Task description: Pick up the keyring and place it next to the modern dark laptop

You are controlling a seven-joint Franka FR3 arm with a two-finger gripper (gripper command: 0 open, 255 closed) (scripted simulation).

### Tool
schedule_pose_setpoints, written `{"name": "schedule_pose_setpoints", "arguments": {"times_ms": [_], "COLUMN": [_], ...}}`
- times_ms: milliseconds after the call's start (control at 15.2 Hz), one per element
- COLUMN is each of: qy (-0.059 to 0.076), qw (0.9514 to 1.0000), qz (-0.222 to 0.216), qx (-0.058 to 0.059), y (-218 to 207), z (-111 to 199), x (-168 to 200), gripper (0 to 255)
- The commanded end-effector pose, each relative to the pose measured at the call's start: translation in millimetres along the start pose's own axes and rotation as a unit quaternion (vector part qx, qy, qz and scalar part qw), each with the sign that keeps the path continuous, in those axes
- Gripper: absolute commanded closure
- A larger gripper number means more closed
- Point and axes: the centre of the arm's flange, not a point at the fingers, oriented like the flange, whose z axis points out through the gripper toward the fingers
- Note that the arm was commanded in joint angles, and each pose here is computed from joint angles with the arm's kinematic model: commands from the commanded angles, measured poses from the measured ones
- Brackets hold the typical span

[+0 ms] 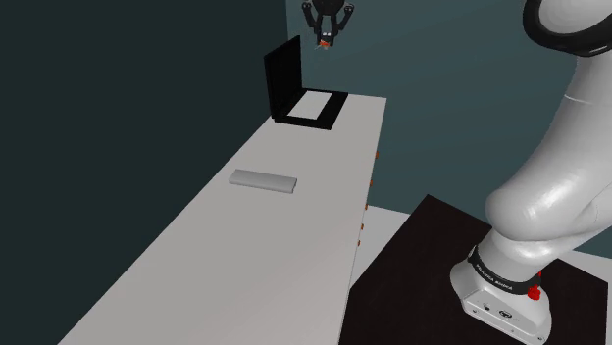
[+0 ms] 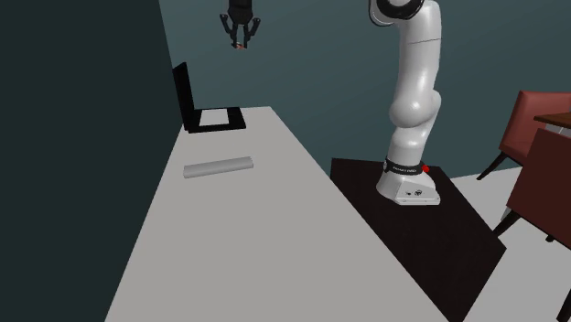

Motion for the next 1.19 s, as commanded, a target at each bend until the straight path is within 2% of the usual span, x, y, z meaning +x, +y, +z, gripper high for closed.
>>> {"name": "schedule_pose_setpoints", "arguments": {"times_ms": [0, 1122], "qy": [0.000, 0.000], "qw": [1.0000, 1.0000], "qz": [0.000, 0.000], "qx": [0.000, 0.000], "y": [2.9, 9.2], "z": [6.9, 95.5], "x": [39.8, 27.7], "gripper": [255, 255]}}
